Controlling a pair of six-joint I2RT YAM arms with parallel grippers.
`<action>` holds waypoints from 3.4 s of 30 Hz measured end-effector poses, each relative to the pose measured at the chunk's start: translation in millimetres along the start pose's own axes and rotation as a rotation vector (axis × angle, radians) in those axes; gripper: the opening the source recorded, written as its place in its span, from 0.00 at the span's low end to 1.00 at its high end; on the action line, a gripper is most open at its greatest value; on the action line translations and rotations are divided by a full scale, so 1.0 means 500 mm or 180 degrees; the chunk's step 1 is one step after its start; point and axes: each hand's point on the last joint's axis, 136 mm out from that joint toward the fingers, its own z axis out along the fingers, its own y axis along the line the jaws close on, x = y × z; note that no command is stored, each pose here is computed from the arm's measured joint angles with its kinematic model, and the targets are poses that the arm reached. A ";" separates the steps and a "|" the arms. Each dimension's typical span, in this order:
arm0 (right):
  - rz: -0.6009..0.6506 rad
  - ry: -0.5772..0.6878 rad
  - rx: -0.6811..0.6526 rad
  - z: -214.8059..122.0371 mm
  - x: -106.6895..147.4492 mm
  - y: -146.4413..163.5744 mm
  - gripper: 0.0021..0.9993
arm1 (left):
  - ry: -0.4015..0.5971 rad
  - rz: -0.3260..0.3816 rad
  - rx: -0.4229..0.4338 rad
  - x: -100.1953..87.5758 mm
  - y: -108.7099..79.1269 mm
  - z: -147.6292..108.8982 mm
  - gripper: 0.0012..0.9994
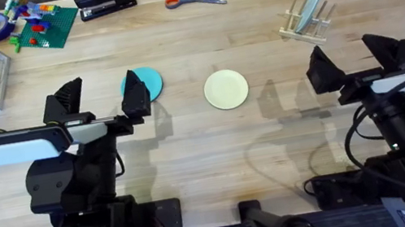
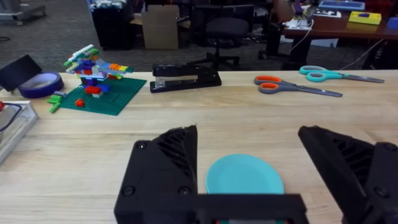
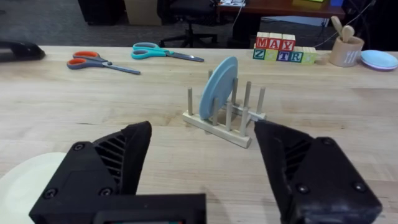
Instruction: Pick up the plates from the table one by one and place each into a slot on the dish rack.
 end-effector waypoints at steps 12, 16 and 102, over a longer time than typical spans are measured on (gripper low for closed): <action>0.0002 0.0015 0.0000 0.000 0.002 0.000 1.00 | 0.0000 -0.0001 0.0000 0.000 0.000 0.000 0.99; 0.0002 0.0015 0.0000 0.000 0.002 0.000 1.00 | 0.0000 -0.0003 0.0000 0.000 0.000 0.000 0.99; 0.0135 0.2705 -0.0249 -0.001 -0.264 0.028 0.99 | 0.3211 -0.0289 0.0111 -0.274 -0.031 0.008 0.04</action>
